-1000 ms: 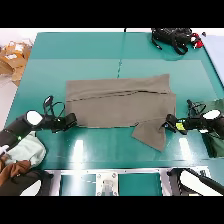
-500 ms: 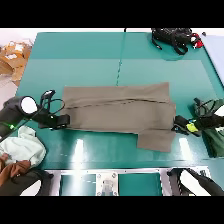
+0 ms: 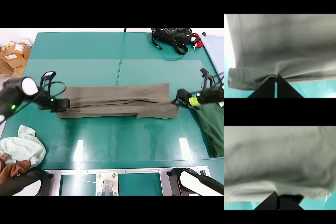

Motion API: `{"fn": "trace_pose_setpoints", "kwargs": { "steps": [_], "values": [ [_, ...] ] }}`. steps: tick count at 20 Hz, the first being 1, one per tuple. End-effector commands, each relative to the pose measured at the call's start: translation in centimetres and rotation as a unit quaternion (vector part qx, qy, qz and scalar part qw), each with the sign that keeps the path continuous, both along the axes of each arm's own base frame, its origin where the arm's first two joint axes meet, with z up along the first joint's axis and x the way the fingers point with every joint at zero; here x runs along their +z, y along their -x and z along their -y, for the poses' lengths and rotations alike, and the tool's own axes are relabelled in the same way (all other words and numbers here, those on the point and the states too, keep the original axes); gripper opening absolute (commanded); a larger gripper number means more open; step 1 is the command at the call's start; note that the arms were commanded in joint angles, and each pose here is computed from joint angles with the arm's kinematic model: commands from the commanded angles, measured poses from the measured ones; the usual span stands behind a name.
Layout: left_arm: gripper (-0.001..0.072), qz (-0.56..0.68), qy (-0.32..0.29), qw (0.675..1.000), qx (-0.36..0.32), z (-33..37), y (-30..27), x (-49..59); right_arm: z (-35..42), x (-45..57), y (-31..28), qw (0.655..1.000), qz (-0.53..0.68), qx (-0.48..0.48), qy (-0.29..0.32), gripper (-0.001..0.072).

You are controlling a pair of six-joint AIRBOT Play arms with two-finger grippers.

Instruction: Fold the shirts.

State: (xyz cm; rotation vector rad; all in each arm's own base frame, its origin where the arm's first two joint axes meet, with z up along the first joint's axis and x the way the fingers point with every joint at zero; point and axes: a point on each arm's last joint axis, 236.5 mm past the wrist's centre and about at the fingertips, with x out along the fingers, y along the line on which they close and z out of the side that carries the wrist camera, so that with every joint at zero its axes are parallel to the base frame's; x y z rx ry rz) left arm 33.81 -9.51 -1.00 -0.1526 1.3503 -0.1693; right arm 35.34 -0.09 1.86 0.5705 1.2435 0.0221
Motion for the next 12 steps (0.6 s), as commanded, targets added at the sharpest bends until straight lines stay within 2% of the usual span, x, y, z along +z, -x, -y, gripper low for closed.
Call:
{"fn": "trace_pose_setpoints", "kwargs": {
  "steps": [1, 7, 8, 9, 10, 11, 12],
  "values": [
    [0.0022, 0.007, -0.001, 1.0, -0.007, 0.8, -5.0, -0.8, -0.2, -0.3, -6.2, 1.0, 0.02, 0.012, 0.001, 0.0025],
    [0.0025, 0.011, -0.001, 1.0, -0.009, 2.0, -13.0, -4.5, 0.5, -5.7, -14.4, 1.0, 0.005, 0.021, -0.007, 0.0026],
    [0.0176, 0.021, -0.001, 1.0, -0.007, 2.1, -14.3, -4.7, 0.8, -6.8, -15.3, 1.0, 0.0, 0.02, -0.009, 0.0026],
    [0.0506, 0.039, 0.002, 0.999, -0.001, 2.1, -15.5, -4.4, 1.0, -7.6, -16.1, 1.0, -0.001, 0.02, -0.009, 0.0057],
    [0.0687, 0.064, 0.004, 0.998, 0.014, 1.8, -16.9, -3.7, 1.6, -8.0, -16.8, 1.0, 0.0, 0.016, -0.008, 0.0232],
    [0.0687, 0.082, 0.003, 0.996, 0.024, 1.2, -18.0, -2.6, 2.5, -7.7, -17.3, 1.0, 0.008, 0.013, -0.005, 0.0416],
    [0.0688, 0.093, 0.001, 0.995, 0.034, 0.1, -18.8, -1.4, 3.5, -7.1, -17.6, 1.0, 0.019, 0.018, 0.002, 0.0508]
  ]
}}
